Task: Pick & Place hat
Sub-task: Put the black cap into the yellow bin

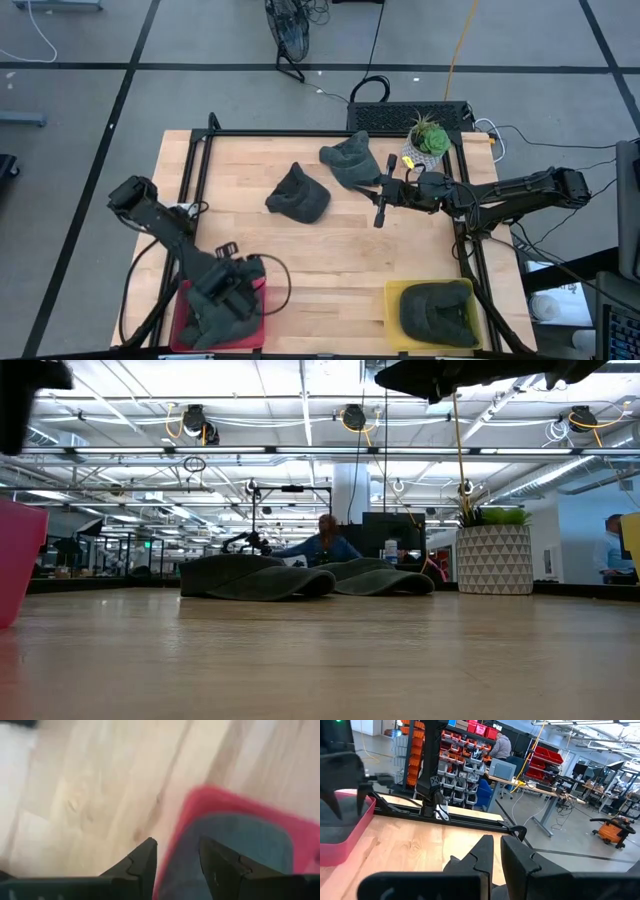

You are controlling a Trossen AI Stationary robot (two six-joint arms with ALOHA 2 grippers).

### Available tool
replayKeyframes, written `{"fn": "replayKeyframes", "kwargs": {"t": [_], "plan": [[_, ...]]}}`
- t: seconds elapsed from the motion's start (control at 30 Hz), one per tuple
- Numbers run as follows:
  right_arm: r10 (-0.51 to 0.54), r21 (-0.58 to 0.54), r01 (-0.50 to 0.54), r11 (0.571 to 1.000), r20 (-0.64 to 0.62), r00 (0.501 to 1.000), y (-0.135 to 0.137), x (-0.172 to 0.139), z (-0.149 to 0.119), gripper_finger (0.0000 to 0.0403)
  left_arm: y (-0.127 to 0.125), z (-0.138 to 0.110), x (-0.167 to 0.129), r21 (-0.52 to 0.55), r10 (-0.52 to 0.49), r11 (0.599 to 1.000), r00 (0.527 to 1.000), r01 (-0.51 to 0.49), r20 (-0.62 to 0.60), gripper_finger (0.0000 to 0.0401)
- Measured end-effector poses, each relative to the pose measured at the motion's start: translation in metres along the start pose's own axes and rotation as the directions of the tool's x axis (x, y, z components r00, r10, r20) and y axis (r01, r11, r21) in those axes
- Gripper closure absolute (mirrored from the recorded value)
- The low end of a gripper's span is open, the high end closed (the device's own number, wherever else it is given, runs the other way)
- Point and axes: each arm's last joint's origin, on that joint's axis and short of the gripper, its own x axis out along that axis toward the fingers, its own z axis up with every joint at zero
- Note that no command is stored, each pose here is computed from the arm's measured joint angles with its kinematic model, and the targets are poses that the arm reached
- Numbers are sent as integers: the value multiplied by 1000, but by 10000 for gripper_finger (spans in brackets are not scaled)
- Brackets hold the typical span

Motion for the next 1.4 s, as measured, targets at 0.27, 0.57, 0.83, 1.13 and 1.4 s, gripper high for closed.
{"fn": "replayKeyframes", "kwargs": {"t": [0.27,0.57,0.83,1.13,1.4], "plan": [[-7,-1,7,1000,19,1000,-1,0,2,381,13,47,16,-53,-62,996,997,65,49,252],[-2,-5,2,1000,1,1000,0,0,0,381,19,59,47,-39,-49,998,996,46,-75,252],[-2,-5,2,1000,0,1000,0,0,0,381,17,48,63,-22,-28,999,986,25,-162,252],[-2,-5,2,1000,0,1000,0,0,0,381,11,40,61,-15,-46,999,982,44,-184,252],[-3,-5,3,1000,0,1000,0,0,0,381,12,40,61,-15,-53,999,978,51,-201,252]]}}
